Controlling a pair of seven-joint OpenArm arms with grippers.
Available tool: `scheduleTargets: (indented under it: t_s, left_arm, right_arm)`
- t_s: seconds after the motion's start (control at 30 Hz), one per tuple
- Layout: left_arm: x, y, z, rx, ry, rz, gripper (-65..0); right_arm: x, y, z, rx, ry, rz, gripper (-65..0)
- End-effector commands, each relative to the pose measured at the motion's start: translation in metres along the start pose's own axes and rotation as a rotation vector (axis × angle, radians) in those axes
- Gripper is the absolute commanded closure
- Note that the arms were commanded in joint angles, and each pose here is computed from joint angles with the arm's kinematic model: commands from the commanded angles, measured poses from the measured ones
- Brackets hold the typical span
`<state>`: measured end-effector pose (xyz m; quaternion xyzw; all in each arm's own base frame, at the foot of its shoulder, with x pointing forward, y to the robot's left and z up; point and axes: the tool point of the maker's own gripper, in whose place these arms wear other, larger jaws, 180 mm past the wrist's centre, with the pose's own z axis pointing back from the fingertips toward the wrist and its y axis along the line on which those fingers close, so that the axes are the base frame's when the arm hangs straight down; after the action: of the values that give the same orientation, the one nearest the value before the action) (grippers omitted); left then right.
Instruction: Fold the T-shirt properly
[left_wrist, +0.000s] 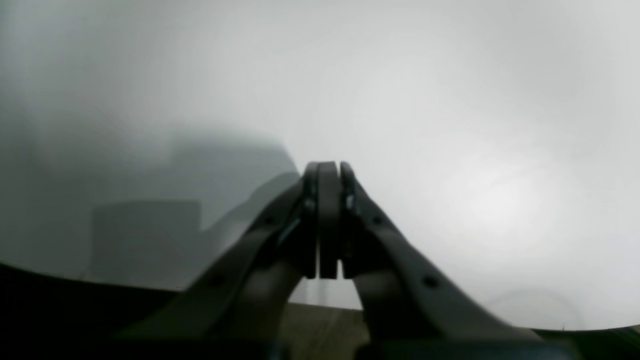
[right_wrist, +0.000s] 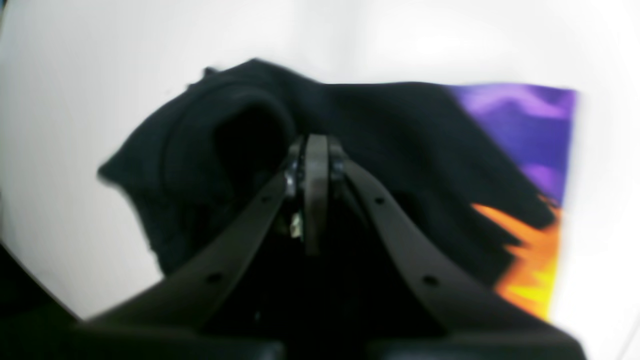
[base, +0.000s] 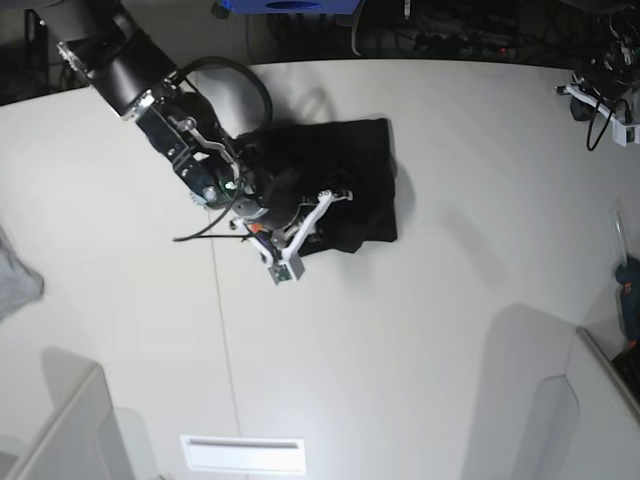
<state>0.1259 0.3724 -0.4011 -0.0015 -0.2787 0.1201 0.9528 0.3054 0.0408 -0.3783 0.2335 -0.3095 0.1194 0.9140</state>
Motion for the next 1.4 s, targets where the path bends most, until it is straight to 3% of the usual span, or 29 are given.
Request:
scheduleTargets:
  t_s: [0.0, 0.33, 0.57, 0.8, 0.93, 1.2, 1.37]
  left_arm:
    - [0.012, 0.003, 0.006, 0.006, -0.036, -0.021, 0.0]
    - [0.010, -0.008, -0.001, -0.024, -0.025, -0.038, 0.0]
    - [0.015, -0.006, 0.000, -0.019, -0.036, -0.035, 0.0]
    - [0.012, -0.004, 0.002, -0.014, -0.030, -0.036, 0.0]
    - [0.012, -0.004, 0.002, -0.014, -0.030, -0.036, 0.0]
    - [0.014, -0.004, 0.001, -0.016, -0.033, -0.038, 0.0]
    - [0.014, -0.006, 0.000, -0.020, -0.032, -0.041, 0.0]
  right_arm:
    - [0.018, 0.016, 0.001, 0.037, -0.052, 0.011, 0.0]
    - [0.025, 0.067, -0.005, 0.141, -0.066, -0.022, 0.0]
    - [0.020, 0.123, 0.012, 0.264, -0.053, 0.125, 0.0]
    - [0.047, 0.037, 0.035, 0.070, -0.092, 0.023, 0.0]
    - [0.015, -0.004, 0.044, -0.028, -0.016, -0.004, 0.0]
    - [-0.034, -0.022, 0.051, -0.073, 0.034, -0.034, 0.0]
    - [-0.045, 0.004, 0.052, -0.043, 0.024, 0.001, 0.0]
